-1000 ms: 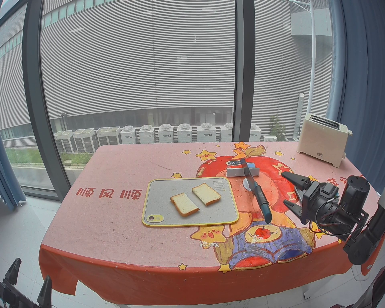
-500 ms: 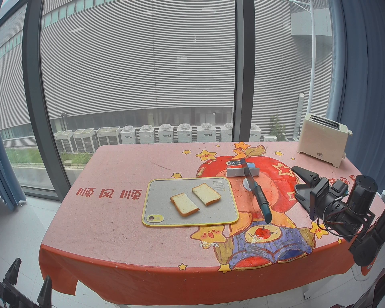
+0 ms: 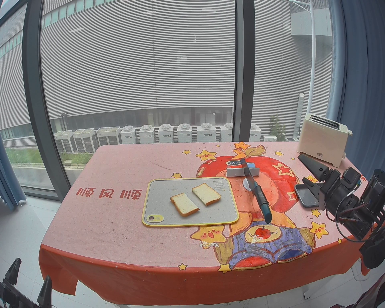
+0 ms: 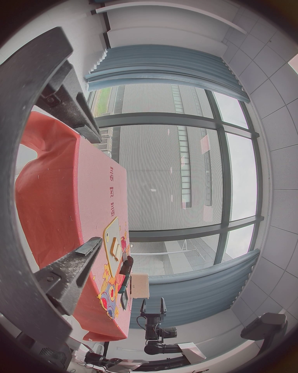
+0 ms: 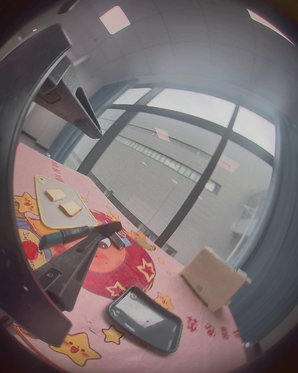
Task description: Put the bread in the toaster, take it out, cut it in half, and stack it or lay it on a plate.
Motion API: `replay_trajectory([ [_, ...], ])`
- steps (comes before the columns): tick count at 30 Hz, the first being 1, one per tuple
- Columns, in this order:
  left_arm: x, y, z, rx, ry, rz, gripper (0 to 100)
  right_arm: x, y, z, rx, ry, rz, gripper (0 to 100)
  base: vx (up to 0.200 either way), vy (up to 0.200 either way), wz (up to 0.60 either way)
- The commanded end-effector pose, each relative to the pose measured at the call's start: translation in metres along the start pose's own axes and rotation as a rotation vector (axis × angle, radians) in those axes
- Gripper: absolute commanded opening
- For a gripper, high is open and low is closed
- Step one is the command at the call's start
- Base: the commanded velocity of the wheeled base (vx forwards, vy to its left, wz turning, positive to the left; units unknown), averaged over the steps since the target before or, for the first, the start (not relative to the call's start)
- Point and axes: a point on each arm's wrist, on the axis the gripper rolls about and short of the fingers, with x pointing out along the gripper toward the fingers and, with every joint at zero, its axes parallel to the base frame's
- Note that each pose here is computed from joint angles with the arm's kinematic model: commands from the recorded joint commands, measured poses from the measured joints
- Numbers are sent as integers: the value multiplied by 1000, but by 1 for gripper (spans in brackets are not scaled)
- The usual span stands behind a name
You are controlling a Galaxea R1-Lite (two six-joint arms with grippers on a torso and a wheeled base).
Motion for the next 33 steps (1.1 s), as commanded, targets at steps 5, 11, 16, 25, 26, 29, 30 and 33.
replay_trajectory([
  [5, 1, 0, -4, 0, 11, 0, 100, 4, 30, -14, -123, 63, 140, 100, 0, 0, 0],
  [11, 1, 0, -4, 0, 11, 0, 100, 5, 45, -31, -172, 131, 203, 100, 0, 0, 0],
  [16, 1, 0, -4, 0, 11, 0, 100, 11, 54, -36, -251, 147, 231, 100, 0, 0, 0],
  [25, 1, 0, -4, 0, 11, 0, 100, 6, 56, -42, -285, 178, 238, 100, 0, 0, 0],
  [26, 1, 0, -4, 0, 11, 0, 100, 6, 56, -42, -284, 179, 238, 100, 0, 0, 0],
  [29, 1, 0, -4, 0, 11, 0, 100, 7, 54, -43, -286, 183, 234, 100, 0, 0, 0],
  [30, 1, 0, -4, 0, 11, 0, 100, 7, 54, -44, -284, 184, 232, 100, 0, 0, 0],
  [33, 1, 0, -4, 0, 11, 0, 100, 8, 54, -45, -284, 189, 231, 100, 0, 0, 0],
])
